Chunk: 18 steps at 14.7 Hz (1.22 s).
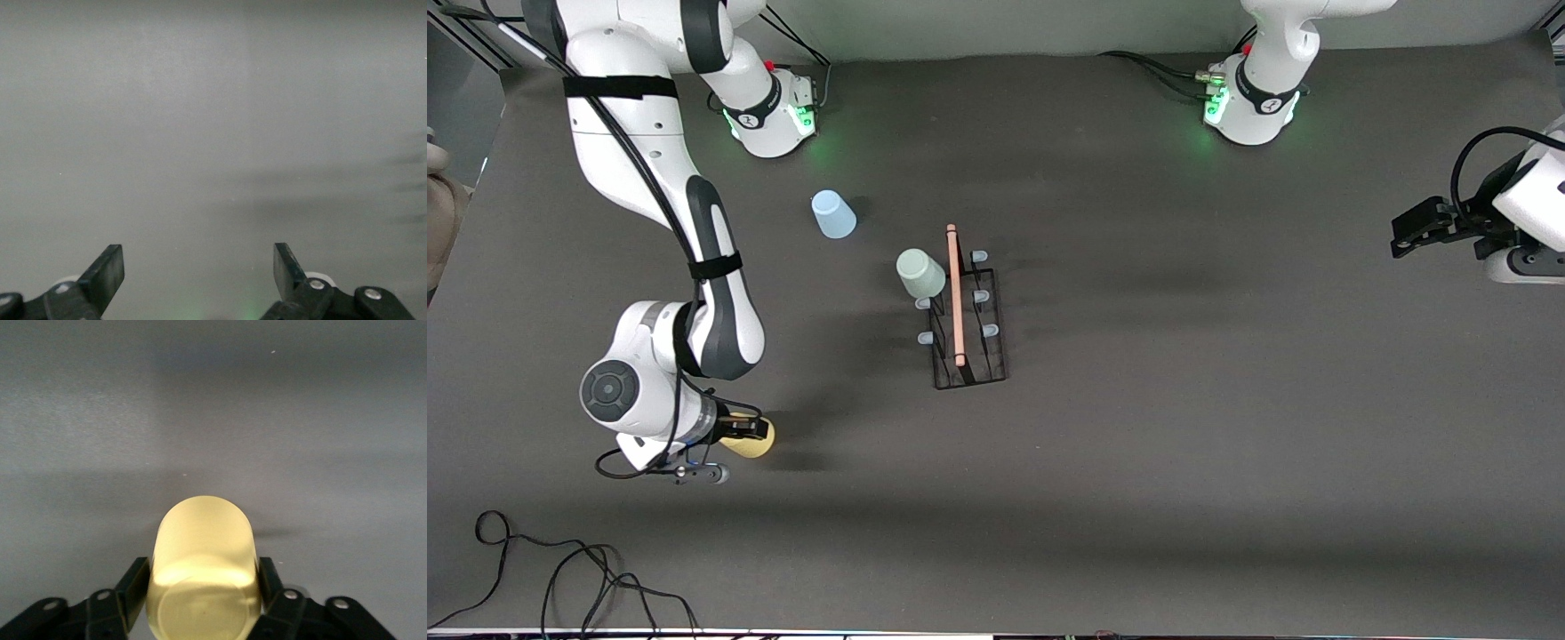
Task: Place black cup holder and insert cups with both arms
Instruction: 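Release the green cup and grasp the yellow cup with the right gripper, then place the yellow cup onto a holder peg with the right gripper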
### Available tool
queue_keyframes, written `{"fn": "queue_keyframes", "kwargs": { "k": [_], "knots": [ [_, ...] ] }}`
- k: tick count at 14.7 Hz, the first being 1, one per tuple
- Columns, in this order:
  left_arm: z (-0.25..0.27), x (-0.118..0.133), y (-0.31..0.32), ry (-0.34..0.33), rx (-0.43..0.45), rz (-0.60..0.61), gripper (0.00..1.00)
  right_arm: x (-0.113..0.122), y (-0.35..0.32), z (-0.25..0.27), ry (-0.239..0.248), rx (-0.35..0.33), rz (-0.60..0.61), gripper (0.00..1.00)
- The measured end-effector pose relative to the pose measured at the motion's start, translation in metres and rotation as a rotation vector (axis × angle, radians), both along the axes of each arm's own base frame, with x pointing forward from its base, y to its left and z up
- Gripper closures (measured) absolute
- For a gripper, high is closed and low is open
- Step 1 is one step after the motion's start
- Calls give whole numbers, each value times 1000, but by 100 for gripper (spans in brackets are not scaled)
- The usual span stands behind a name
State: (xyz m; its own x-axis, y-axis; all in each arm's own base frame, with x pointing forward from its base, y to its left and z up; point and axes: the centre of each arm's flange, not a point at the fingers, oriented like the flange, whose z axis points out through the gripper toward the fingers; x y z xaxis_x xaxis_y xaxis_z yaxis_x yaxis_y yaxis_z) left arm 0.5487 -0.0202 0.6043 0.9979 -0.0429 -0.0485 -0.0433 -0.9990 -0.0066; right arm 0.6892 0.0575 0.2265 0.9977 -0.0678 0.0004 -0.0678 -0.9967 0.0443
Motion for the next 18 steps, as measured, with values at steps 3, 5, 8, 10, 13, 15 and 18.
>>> {"fn": "queue_keyframes", "kwargs": {
  "k": [3, 5, 8, 10, 13, 15, 18],
  "knots": [
    [0, 0, 0, 0, 0, 0, 0, 1, 6, 7, 13, 27, -6, 33],
    [0, 0, -1, 0, 0, -1, 0, -3, 19, 29, 72, 62, 5, 33],
    [0, 0, -1, 0, 0, -2, 0, -18, 73, 88, 100, 127, 56, 33],
    [0, 0, -1, 0, 0, -3, 0, -35, 135, 121, 78, 146, 47, 33],
    [0, 0, -2, 0, 0, -4, 0, -66, 225, 143, 63, 153, 7, 33],
    [0, 0, -3, -1, 0, -6, 0, -90, 272, 150, 62, 154, -40, 33],
    [0, 0, -5, -1, 0, -9, 0, -110, 307, 149, 68, 147, -64, 33]
  ]
}}
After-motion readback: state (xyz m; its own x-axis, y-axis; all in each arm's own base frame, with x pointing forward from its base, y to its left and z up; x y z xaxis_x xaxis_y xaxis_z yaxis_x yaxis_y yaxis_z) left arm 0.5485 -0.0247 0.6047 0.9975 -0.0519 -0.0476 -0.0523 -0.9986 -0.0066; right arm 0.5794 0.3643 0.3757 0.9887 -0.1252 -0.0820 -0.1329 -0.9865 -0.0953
